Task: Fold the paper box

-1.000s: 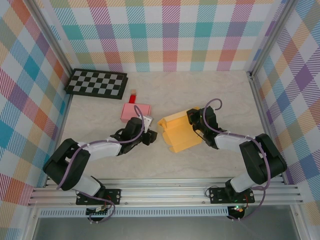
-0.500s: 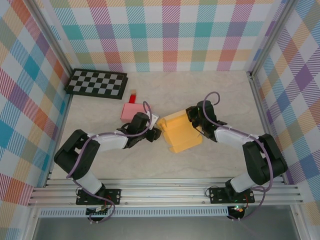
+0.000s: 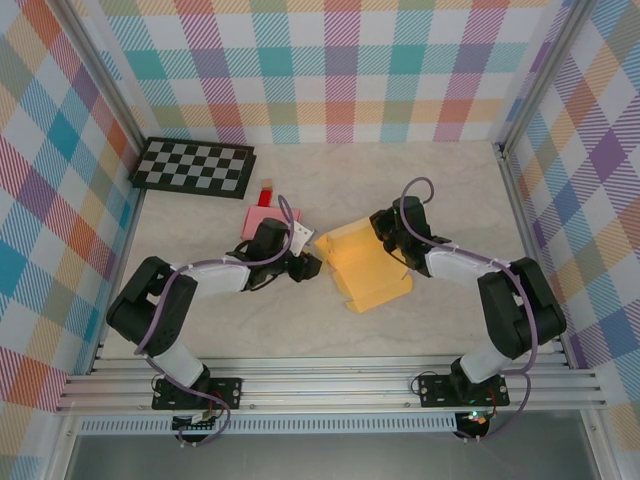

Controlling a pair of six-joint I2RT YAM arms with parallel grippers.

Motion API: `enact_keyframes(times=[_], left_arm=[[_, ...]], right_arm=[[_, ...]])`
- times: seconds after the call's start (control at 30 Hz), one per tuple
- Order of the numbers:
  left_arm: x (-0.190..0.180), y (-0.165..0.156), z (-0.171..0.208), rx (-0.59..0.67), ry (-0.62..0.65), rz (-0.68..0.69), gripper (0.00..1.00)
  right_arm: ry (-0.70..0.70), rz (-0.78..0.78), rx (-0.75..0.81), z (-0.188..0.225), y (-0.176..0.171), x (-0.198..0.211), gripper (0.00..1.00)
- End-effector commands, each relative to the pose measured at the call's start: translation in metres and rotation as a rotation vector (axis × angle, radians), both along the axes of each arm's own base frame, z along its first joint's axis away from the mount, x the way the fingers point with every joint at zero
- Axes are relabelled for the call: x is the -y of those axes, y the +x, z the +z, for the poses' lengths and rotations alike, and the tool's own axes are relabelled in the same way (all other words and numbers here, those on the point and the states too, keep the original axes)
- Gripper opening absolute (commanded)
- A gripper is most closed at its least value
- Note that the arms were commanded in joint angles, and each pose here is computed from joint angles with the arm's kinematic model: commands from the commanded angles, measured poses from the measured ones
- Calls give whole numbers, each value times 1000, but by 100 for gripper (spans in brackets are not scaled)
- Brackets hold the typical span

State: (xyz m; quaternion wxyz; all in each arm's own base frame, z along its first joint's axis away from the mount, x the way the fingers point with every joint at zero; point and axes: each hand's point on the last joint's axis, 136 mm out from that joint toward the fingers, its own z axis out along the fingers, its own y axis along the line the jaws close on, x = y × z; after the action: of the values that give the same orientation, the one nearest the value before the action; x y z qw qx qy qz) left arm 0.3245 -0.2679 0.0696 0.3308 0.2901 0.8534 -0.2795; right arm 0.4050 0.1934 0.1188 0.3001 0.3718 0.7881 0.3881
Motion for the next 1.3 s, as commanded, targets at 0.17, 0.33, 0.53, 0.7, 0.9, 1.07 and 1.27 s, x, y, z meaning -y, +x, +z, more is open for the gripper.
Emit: enact_keyframes(times=[0.17, 0.33, 0.53, 0.7, 0.9, 1.07, 1.27], left_arm=[[20, 2, 6, -55, -119, -38, 40], [23, 3, 12, -61, -152, -28, 39], [30, 0, 17, -80, -181, -24, 39], [41, -8, 18, -92, -181, -32, 39], [54, -17, 17, -97, -184, -43, 39], [60, -19, 12, -99, -143, -34, 39], [51, -4, 6, -96, -78, 70, 42]], right_arm=[[-25, 30, 135, -15, 5, -2, 0], [-27, 54, 189, -7, 7, -6, 0], [-26, 57, 217, -5, 4, -4, 0], [-41, 18, 261, -2, -3, 4, 0], [-48, 9, 364, 11, -7, 8, 0], [-56, 9, 361, 11, -9, 9, 0], [-83, 28, 377, 18, -13, 9, 0]])
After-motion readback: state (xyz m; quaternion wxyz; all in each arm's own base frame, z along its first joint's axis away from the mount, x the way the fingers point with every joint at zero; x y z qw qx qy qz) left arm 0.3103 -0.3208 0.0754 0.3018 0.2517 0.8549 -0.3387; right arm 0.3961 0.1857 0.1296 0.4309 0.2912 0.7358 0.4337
